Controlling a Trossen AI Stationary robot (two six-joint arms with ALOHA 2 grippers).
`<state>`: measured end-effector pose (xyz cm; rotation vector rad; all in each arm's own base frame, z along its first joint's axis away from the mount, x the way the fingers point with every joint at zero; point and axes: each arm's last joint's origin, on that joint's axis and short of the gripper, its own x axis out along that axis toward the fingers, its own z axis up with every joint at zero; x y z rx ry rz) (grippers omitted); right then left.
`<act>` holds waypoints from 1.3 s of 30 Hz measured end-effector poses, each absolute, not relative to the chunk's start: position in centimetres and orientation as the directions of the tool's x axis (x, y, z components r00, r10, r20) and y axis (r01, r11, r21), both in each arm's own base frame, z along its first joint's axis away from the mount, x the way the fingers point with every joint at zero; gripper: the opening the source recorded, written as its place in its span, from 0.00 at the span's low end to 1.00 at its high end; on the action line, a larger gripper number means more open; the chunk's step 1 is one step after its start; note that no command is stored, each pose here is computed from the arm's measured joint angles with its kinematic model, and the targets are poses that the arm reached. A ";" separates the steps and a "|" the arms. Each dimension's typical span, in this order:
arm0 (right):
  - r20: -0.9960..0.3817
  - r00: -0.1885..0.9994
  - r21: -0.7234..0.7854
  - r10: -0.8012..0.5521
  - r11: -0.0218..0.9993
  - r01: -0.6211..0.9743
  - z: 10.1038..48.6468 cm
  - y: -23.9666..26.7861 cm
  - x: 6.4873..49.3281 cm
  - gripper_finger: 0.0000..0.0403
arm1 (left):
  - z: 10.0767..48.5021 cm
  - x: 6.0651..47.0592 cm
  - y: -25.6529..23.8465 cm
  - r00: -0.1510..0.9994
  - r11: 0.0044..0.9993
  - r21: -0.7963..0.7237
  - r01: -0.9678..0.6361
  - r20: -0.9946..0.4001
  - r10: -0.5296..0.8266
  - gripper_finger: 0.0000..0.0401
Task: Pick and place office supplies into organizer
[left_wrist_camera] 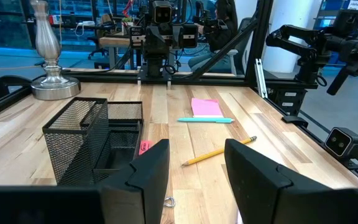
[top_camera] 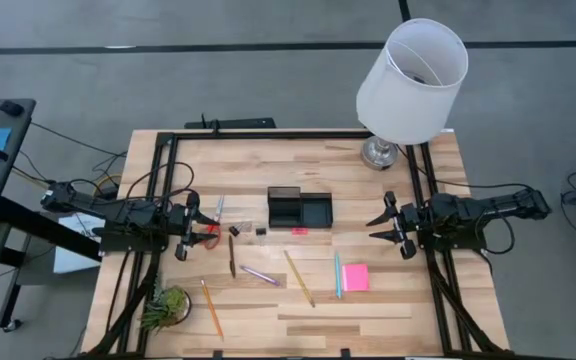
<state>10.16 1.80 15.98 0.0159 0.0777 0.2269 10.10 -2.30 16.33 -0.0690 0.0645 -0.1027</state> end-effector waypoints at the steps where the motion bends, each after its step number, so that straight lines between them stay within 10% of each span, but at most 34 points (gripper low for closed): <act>1: -0.075 0.971 0.024 0.226 0.974 -0.224 16.0 1.8 10.2 0.32 | 16.3 10.1 -2.3 0.993 0.992 -0.072 0.100 -0.061 -0.104 0.37; 23: -0.075 0.971 0.025 0.226 0.974 -0.224 16.0 1.8 10.2 0.32 | 16.6 10.1 -2.2 0.998 0.998 -0.004 0.062 -0.028 -0.062 0.37; 39: -0.077 0.977 -0.003 0.196 0.980 -0.197 16.0 1.7 10.2 0.32 | 16.9 10.1 -2.2 0.998 0.966 -0.252 0.059 0.001 -0.061 0.37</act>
